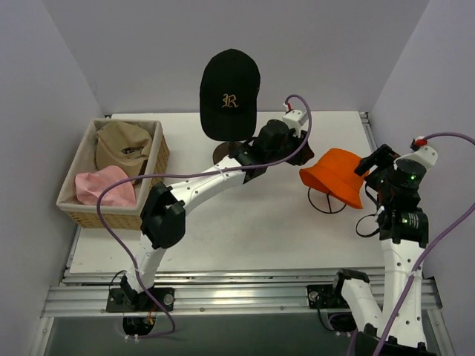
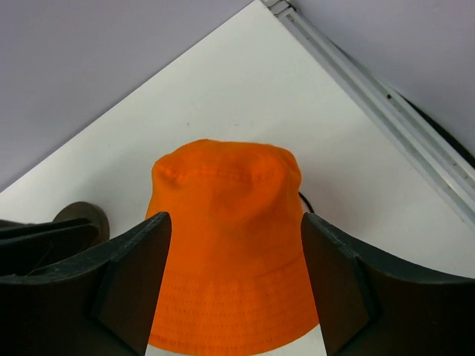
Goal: Stack the hats
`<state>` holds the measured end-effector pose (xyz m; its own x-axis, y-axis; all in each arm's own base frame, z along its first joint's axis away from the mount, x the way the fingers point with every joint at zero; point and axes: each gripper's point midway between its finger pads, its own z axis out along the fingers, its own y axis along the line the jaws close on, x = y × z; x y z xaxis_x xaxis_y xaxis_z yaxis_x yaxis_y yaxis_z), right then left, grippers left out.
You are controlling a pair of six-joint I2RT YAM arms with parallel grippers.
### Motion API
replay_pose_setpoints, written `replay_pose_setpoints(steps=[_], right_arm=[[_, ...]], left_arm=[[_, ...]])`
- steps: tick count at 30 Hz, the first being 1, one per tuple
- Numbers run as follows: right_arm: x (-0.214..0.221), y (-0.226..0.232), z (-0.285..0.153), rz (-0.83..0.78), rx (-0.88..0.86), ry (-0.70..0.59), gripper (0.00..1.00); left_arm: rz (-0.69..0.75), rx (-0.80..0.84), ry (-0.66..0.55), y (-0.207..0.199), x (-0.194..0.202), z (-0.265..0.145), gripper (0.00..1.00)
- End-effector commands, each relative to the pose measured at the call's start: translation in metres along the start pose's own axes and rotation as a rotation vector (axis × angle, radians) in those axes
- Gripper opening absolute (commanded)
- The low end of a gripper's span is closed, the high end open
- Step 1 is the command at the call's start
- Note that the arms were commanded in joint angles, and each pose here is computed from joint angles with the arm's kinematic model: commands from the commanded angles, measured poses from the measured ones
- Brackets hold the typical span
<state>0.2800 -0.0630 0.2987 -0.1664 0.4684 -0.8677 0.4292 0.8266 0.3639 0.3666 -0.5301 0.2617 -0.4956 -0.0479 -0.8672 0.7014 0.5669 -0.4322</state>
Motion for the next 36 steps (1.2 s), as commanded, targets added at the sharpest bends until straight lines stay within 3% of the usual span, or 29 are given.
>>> replay_pose_setpoints(steps=[1,8,11,12,14,15,16,17,22,24,25,29,33,36], right_arm=[[0.025,0.011,-0.002,0.036,-0.096,0.058,0.66],[0.039,0.005,-0.004,-0.033,-0.109,0.061,0.63],[0.035,0.007,-0.006,-0.05,-0.101,0.06,0.63],[0.034,0.006,-0.006,-0.052,-0.091,0.058,0.62],[0.032,0.004,-0.008,-0.077,-0.043,0.052,0.61],[0.034,0.003,-0.007,-0.096,-0.019,0.061,0.61],[0.037,0.014,-0.011,-0.124,-0.039,0.07,0.61],[0.036,0.018,-0.013,-0.139,-0.036,0.064,0.61],[0.034,0.052,-0.018,-0.257,0.001,0.055,0.62],[0.046,0.079,-0.027,-0.347,-0.005,0.064,0.62],[0.05,0.088,-0.032,-0.366,-0.005,0.056,0.62],[0.081,0.121,-0.07,-0.597,-0.058,0.037,0.63],[0.104,0.114,-0.06,-0.791,0.041,0.039,0.63],[0.105,0.108,-0.057,-0.841,0.1,0.015,0.62]], left_arm=[[0.016,0.072,-0.097,-0.031,-0.038,-0.026,0.35],[0.03,-0.003,-0.152,-0.028,-0.052,-0.065,0.39],[0.025,-0.069,-0.213,-0.024,-0.073,-0.093,0.45],[0.019,-0.103,-0.233,-0.02,-0.076,-0.107,0.55],[0.009,-0.129,-0.245,-0.018,-0.078,-0.121,0.65],[0.007,-0.141,-0.249,-0.017,-0.076,-0.133,0.83],[0.003,-0.171,-0.249,-0.013,-0.074,-0.139,0.94],[-0.003,-0.18,-0.244,-0.013,-0.073,-0.145,0.95],[-0.007,-0.228,-0.205,-0.018,-0.06,-0.188,0.94],[-0.011,-0.235,-0.243,-0.021,-0.069,-0.215,0.94],[-0.012,-0.255,-0.216,-0.014,-0.055,-0.22,0.94],[-0.035,-0.293,-0.261,-0.004,-0.052,-0.27,0.94],[-0.017,-0.342,-0.276,0.012,-0.039,-0.3,0.94],[-0.016,-0.408,-0.326,0.018,-0.029,-0.321,0.94]])
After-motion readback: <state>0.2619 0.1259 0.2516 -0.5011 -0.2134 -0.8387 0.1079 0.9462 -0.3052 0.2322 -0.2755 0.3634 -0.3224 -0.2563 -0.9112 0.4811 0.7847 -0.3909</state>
